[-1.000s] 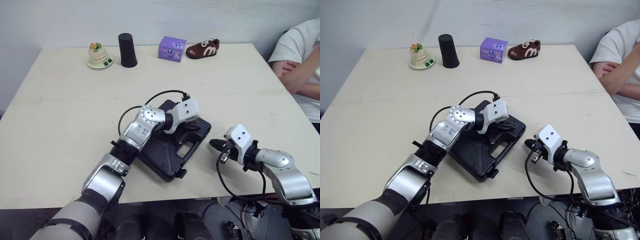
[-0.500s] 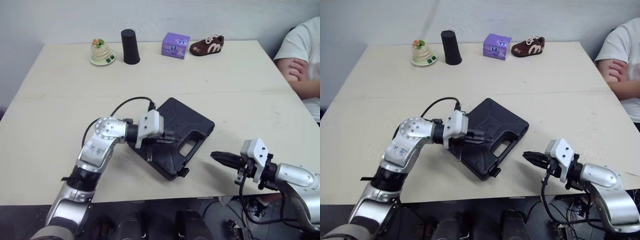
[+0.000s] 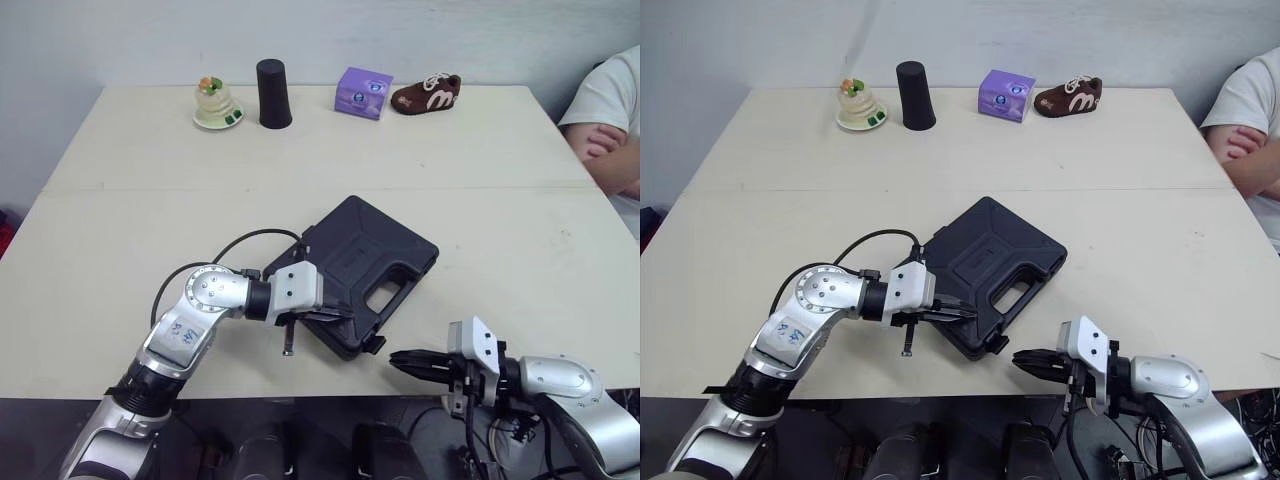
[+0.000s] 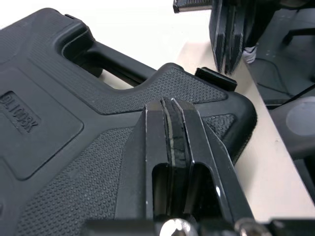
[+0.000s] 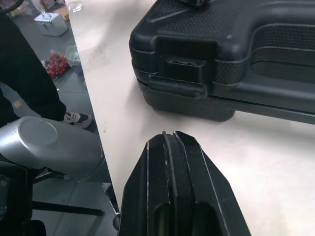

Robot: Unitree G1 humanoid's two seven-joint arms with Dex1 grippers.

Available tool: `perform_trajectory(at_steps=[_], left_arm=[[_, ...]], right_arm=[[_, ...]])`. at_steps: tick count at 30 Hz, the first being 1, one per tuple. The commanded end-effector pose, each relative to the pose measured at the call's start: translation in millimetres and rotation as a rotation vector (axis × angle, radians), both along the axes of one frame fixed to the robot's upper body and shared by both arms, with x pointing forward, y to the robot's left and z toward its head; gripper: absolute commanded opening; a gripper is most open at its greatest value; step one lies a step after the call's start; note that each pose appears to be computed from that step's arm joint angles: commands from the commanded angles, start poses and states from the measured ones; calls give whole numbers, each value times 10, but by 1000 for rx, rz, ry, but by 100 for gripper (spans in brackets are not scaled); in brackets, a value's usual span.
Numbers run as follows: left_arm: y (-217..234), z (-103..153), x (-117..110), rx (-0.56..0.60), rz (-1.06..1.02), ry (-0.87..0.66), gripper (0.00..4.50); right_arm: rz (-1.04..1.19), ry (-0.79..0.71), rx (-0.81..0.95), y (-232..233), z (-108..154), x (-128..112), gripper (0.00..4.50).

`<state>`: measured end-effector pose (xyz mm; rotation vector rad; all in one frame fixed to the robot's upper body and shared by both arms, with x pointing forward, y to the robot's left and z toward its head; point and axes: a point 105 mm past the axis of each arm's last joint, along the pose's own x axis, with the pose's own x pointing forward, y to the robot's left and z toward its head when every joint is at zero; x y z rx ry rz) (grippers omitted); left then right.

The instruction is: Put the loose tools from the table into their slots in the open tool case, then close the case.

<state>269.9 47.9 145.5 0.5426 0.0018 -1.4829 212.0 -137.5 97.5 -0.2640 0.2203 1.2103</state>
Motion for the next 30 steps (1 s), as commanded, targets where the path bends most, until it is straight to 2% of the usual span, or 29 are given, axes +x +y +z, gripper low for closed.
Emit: perform_trajectory(at_steps=[1, 4, 9, 12, 30], left_arm=[[12, -194, -24, 62, 16, 57, 1], [82, -373, -100, 156, -25, 86, 1], [114, -623, -134, 233, -26, 113, 1], [92, -727, -118, 232, 7, 140, 1], [159, -890, -104, 304, 57, 174, 1]], right_arm=[[23, -22, 14, 109, 17, 8, 0], [29, -28, 21, 170, 17, 50, 0], [37, -44, 36, 238, 51, 94, 0], [41, -52, 50, 270, 79, 104, 0], [52, -100, 106, 370, 296, 232, 0]])
